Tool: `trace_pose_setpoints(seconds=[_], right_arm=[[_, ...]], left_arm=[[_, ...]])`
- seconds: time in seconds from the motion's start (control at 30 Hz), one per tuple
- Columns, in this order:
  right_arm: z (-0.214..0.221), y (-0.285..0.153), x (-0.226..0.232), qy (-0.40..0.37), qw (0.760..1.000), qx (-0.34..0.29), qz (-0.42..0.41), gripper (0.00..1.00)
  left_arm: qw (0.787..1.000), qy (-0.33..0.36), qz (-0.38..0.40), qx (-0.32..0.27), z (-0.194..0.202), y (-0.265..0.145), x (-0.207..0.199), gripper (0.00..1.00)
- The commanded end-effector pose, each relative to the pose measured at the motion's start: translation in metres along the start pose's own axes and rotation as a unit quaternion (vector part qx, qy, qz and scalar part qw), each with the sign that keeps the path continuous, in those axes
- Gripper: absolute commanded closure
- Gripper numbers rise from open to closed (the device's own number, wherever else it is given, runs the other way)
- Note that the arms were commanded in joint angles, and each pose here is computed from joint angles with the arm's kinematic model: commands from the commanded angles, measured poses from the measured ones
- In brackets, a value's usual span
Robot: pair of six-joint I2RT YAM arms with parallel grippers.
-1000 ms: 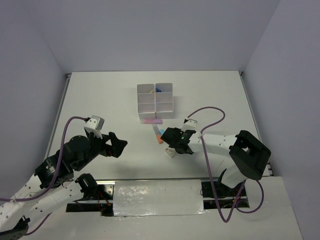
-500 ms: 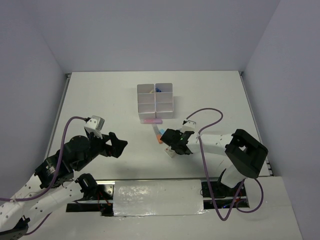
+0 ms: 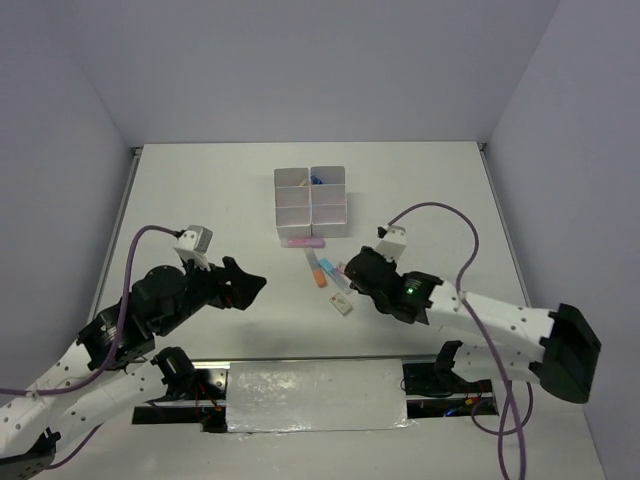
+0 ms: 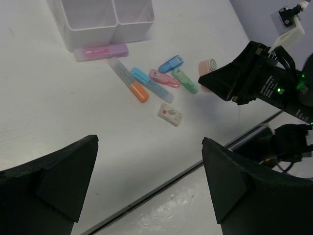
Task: Sort the stationery into containers
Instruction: Pick up the stapler from the center of the board.
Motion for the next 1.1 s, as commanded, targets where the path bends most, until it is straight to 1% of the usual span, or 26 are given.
trace_pose_setpoints(seconds=[0.0, 0.07, 0.1, 0.13, 0.17, 0.2, 0.23, 0.3, 0.33, 0.37, 0.4, 0.43, 0.5, 0.53, 0.57, 0.63, 0.73, 0.77, 0.83, 0.9, 1.0, 1.03, 1.07], right_arm=[[-0.023, -0.023, 0.005, -0.071, 0.988, -0.061, -0.121, 1.00], [-0.019, -0.032, 0.008, -0.125, 0.962, -0.039, -0.239, 1.00], [-0.023, -0.052, 0.017, -0.151, 0.925, -0.027, -0.347, 1.00], [-0.020, -0.057, 0.016, -0.165, 0.909, -0.018, -0.383, 1.00], [-0.027, -0.070, 0.019, -0.162, 0.887, -0.029, -0.431, 1.00], [-0.025, -0.078, 0.020, -0.186, 0.861, -0.015, -0.473, 1.00], [-0.026, -0.082, 0.020, -0.193, 0.848, -0.014, -0.494, 1.00], [-0.027, -0.092, 0.022, -0.210, 0.822, -0.009, -0.529, 1.00], [-0.029, -0.094, 0.024, -0.212, 0.821, -0.011, -0.530, 1.00], [-0.032, -0.096, 0.026, -0.212, 0.826, -0.012, -0.523, 1.00], [-0.035, -0.095, 0.028, -0.207, 0.835, -0.020, -0.510, 1.00], [-0.040, -0.097, 0.031, -0.200, 0.841, -0.034, -0.502, 1.00], [-0.039, -0.100, 0.035, -0.195, 0.849, -0.043, -0.490, 1.00], [-0.042, -0.098, 0.036, -0.189, 0.861, -0.062, -0.467, 1.00], [-0.037, -0.102, 0.040, -0.196, 0.865, -0.060, -0.457, 1.00], [-0.041, -0.104, 0.047, -0.198, 0.876, -0.079, -0.432, 1.00], [-0.035, -0.107, 0.060, -0.212, 0.875, -0.074, -0.430, 1.00], [-0.034, -0.105, 0.062, -0.213, 0.879, -0.077, -0.420, 1.00], [-0.034, -0.108, 0.065, -0.210, 0.876, -0.082, -0.426, 1.00], [-0.035, -0.111, 0.067, -0.202, 0.872, -0.085, -0.438, 1.00], [-0.036, -0.112, 0.070, -0.204, 0.870, -0.084, -0.440, 1.00], [-0.035, -0.112, 0.070, -0.207, 0.869, -0.084, -0.441, 1.00], [-0.034, -0.111, 0.070, -0.206, 0.869, -0.084, -0.441, 1.00]], left_arm=[[0.992, -0.099, 0.070, -0.044, -0.023, 0.009, -0.026, 0.01], [0.984, -0.132, 0.108, -0.054, -0.030, 0.015, -0.037, 0.01], [0.976, -0.162, 0.138, -0.047, -0.030, 0.017, -0.044, 0.02], [0.964, -0.193, 0.171, -0.067, -0.040, 0.022, -0.053, 0.02], [0.959, -0.202, 0.189, -0.064, -0.038, 0.027, -0.057, 0.02], [0.952, -0.206, 0.217, -0.058, -0.039, 0.029, -0.063, 0.03], [0.942, -0.207, 0.252, -0.081, -0.049, 0.030, -0.071, 0.04], [0.943, -0.189, 0.267, -0.057, -0.051, 0.043, -0.082, 0.06], [0.946, -0.180, 0.267, -0.047, -0.051, 0.047, -0.086, 0.09], [0.952, -0.162, 0.260, -0.024, -0.049, 0.054, -0.092, 0.10], [0.959, -0.159, 0.234, -0.022, -0.048, 0.060, -0.092, 0.10], [0.965, -0.151, 0.214, 0.009, -0.037, 0.065, -0.094, 0.11], [0.972, -0.146, 0.182, 0.014, -0.035, 0.069, -0.095, 0.12], [0.976, -0.149, 0.156, 0.010, -0.034, 0.072, -0.092, 0.12], [0.977, -0.152, 0.146, 0.015, -0.031, 0.074, -0.092, 0.12], [0.979, -0.159, 0.128, 0.003, -0.032, 0.076, -0.089, 0.12], [0.981, -0.158, 0.113, -0.004, -0.035, 0.077, -0.088, 0.14], [0.981, -0.157, 0.112, -0.008, -0.038, 0.076, -0.089, 0.16], [0.982, -0.155, 0.103, -0.005, -0.038, 0.077, -0.088, 0.22], [0.984, -0.154, 0.095, -0.001, -0.037, 0.078, -0.086, 0.25], [0.983, -0.156, 0.093, -0.005, -0.036, 0.077, -0.085, 0.34], [0.983, -0.155, 0.095, -0.008, -0.037, 0.076, -0.085, 0.40], [0.983, -0.156, 0.096, -0.009, -0.038, 0.076, -0.085, 0.43]])
Point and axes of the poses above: each gripper's point midway between its finger pads, its own y axis out along the fingers, its own x axis along the line the jaws close on, z = x × y, the point moved 10 cm from there along -y, back along the fingers, and after that the axes turned 11 degrees about y, right-handed, at the moved point
